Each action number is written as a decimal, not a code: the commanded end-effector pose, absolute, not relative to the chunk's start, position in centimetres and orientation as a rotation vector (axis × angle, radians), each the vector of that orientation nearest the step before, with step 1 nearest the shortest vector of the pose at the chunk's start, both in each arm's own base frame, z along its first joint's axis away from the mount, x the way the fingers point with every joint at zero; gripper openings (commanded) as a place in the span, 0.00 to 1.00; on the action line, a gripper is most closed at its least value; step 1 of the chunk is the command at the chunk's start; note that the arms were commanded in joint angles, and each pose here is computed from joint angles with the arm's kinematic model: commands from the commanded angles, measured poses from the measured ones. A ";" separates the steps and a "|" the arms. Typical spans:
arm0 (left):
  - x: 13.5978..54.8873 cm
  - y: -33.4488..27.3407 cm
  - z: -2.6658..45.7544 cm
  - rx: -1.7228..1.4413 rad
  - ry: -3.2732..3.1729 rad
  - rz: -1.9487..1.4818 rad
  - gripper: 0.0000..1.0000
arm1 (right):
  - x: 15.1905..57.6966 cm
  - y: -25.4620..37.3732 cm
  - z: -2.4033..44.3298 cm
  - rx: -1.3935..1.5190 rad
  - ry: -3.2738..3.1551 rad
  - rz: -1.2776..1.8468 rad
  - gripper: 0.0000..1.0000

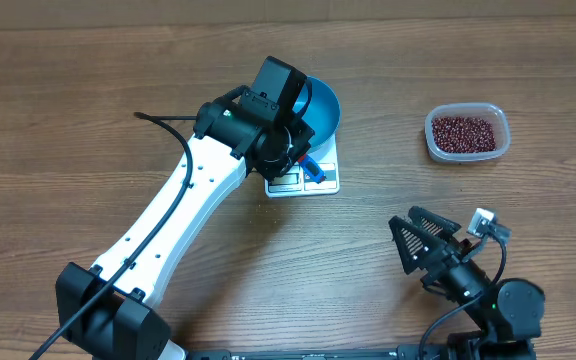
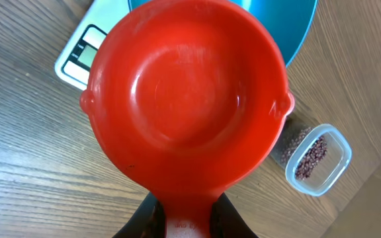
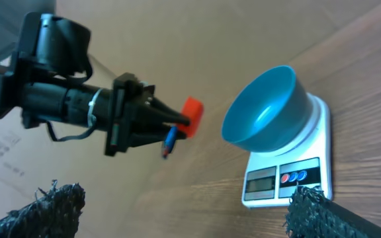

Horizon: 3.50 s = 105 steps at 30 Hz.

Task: Scoop item into bowl and weigh 150g on scale
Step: 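Reach the right gripper to the scoop handle and grasp it, then open the left gripper and carry the scoop right with the right gripper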

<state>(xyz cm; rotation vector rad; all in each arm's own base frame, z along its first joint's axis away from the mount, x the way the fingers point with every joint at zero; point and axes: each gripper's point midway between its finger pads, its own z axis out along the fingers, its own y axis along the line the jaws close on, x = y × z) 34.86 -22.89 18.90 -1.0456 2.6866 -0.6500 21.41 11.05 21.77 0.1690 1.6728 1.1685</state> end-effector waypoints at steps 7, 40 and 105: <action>35.1 -23.5 19.6 -1.035 2.677 -0.685 0.04 | 23.8 12.8 24.2 0.107 1.814 1.203 1.00; 34.1 -24.4 19.6 -1.206 2.689 -0.765 0.04 | 29.2 22.7 23.6 -0.025 1.916 1.223 0.91; 35.5 -22.5 25.7 -0.503 2.603 -0.720 0.94 | 31.4 22.5 19.7 0.065 2.036 1.180 0.04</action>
